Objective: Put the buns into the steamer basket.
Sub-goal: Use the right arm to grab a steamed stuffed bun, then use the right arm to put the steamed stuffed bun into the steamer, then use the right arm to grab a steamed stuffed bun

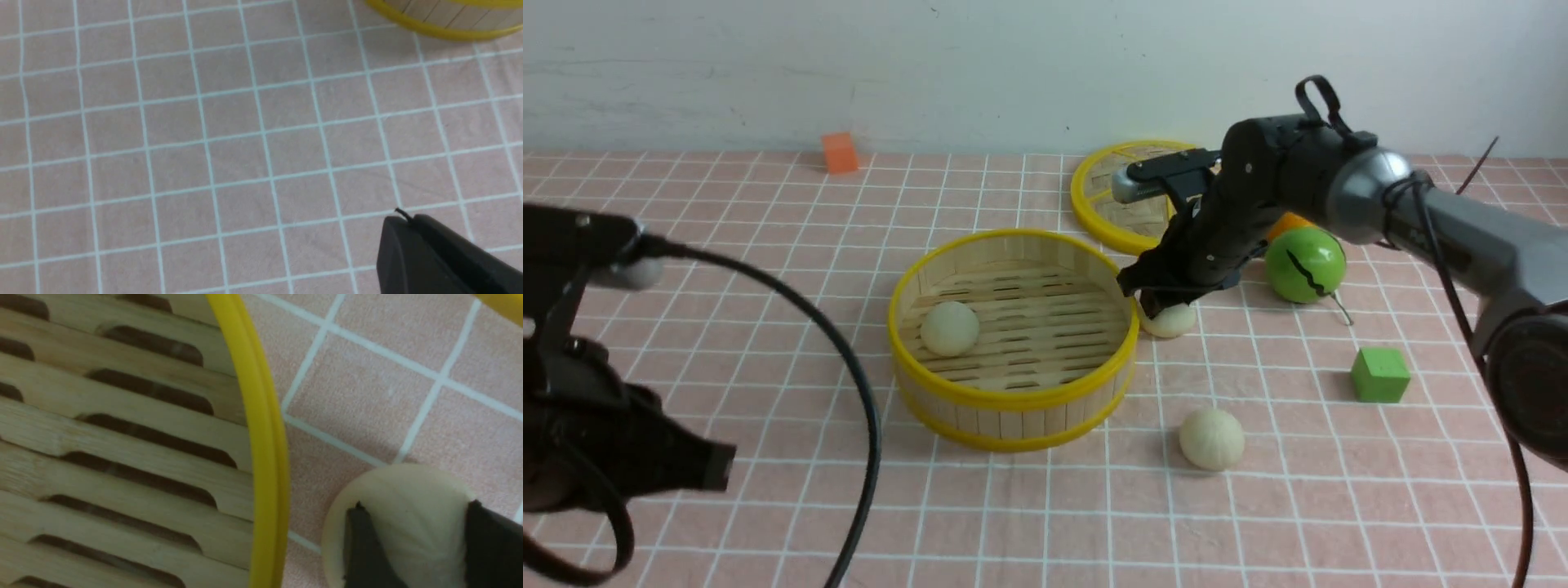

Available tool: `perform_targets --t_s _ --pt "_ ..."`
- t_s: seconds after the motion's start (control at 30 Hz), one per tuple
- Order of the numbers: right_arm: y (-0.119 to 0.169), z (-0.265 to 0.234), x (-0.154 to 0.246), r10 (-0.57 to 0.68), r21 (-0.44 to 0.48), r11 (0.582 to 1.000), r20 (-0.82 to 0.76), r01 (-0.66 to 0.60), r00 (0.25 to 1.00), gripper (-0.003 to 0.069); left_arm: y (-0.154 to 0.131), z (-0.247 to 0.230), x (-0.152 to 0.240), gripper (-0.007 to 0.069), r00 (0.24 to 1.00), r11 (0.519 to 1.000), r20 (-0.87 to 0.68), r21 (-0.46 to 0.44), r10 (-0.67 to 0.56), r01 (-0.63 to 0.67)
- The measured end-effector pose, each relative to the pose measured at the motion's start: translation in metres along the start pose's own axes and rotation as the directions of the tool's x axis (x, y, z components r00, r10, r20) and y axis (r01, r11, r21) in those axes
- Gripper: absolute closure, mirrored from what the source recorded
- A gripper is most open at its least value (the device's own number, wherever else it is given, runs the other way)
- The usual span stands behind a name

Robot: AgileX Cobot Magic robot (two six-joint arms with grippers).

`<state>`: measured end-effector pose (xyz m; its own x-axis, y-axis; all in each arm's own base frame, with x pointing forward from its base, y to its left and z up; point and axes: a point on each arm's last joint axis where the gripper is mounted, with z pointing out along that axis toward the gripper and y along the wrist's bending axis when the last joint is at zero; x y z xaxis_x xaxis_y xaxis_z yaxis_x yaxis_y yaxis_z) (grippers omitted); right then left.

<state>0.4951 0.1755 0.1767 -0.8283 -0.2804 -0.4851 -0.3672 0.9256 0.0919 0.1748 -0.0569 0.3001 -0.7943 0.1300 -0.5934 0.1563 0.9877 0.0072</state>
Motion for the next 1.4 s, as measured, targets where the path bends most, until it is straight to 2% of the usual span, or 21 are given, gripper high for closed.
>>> perform_targets --t_s 0.07,0.13,0.17,0.3,0.4,0.47,0.63,0.73,0.83,0.9,0.93,1.07,1.17,1.27,1.33,1.4 --pt "0.0 -0.002 -0.001 -0.019 -0.001 1.0 -0.003 0.019 1.0 0.05 0.003 0.006 0.006 0.0636 1.0 0.999 -0.015 -0.036 -0.024 0.024" --pt "0.001 -0.005 -0.002 -0.035 -0.002 0.999 -0.005 0.035 0.999 0.0562 0.005 0.008 0.009 0.0636 0.999 0.998 -0.018 -0.055 -0.037 0.036" --pt "0.002 -0.014 -0.005 -0.061 -0.003 0.998 -0.008 0.061 0.998 0.0634 0.008 0.013 0.013 0.0636 0.998 0.994 -0.019 -0.089 -0.064 0.062" --pt "0.007 -0.048 -0.02 -0.095 -0.007 0.995 0.025 0.095 0.995 0.0645 0.014 0.023 0.023 0.0636 0.996 0.985 0.002 -0.146 -0.093 0.092" --pt "0.02 -0.076 -0.032 -0.112 -0.022 0.993 0.086 0.115 0.99 0.0645 0.014 0.027 0.025 0.0636 0.993 0.982 0.024 -0.148 -0.114 0.116" --pt "0.046 -0.097 -0.04 -0.145 -0.066 0.986 0.141 0.155 0.979 0.0645 0.013 0.028 0.022 0.0636 0.989 0.982 0.066 -0.126 -0.133 0.141" --pt "0.106 -0.078 -0.03 -0.271 -0.151 0.945 0.129 0.289 0.954 0.0645 0.012 0.027 0.02 0.0636 0.987 0.981 0.08 -0.118 -0.142 0.151" --pt "0.127 -0.045 -0.019 -0.34 -0.141 0.926 0.095 0.351 0.936 0.0632 0.013 0.027 0.02 0.0636 0.986 0.981 0.075 -0.121 -0.146 0.154" --pt "0.128 -0.015 -0.01 -0.368 -0.109 0.922 0.058 0.372 0.928 0.0573 0.013 0.027 0.022 0.0636 0.986 0.979 0.06 -0.126 -0.155 0.161" --pt "0.124 -0.009 -0.01 -0.344 -0.102 0.932 0.06 0.349 0.937 0.0486 0.013 0.027 0.022 0.0636 0.985 0.978 0.054 -0.123 -0.163 0.169" --pt "0.124 -0.009 -0.011 -0.341 -0.102 0.933 0.06 0.346 0.938 0.0475 0.012 0.027 0.023 0.0636 0.985 0.978 0.054 -0.122 -0.164 0.17" --pt "0.124 -0.032 -0.015 -0.3 -0.106 0.946 0.06 0.305 0.952 0.0191 0.013 0.027 0.024 0.0636 0.987 0.978 0.034 -0.13 -0.159 0.163" --pt "0.125 -0.069 -0.023 -0.271 -0.116 0.953 0.088 0.28 0.958 0.0053 0.013 0.026 0.024 0.0636 0.987 0.978 0.024 -0.138 -0.158 0.16" --pt "0.117 -0.125 -0.029 -0.236 -0.1 0.963 0.129 0.249 0.963 -0.0009 0.013 0.026 0.025 0.0636 0.987 0.977 0.02 -0.139 -0.16 0.161" --pt "0.109 -0.161 -0.024 -0.24 -0.06 0.966 0.143 0.25 0.96 -0.0005 0.013 0.024 0.025 0.0636 0.986 0.977 0.023 -0.133 -0.166 0.167" --pt "0.099 -0.169 -0.009 -0.236 -0.034 0.97 0.103 0.241 0.966 0.0016 0.013 0.021 0.026 0.0634 0.985 0.977 0.028 -0.125 -0.173 0.175"
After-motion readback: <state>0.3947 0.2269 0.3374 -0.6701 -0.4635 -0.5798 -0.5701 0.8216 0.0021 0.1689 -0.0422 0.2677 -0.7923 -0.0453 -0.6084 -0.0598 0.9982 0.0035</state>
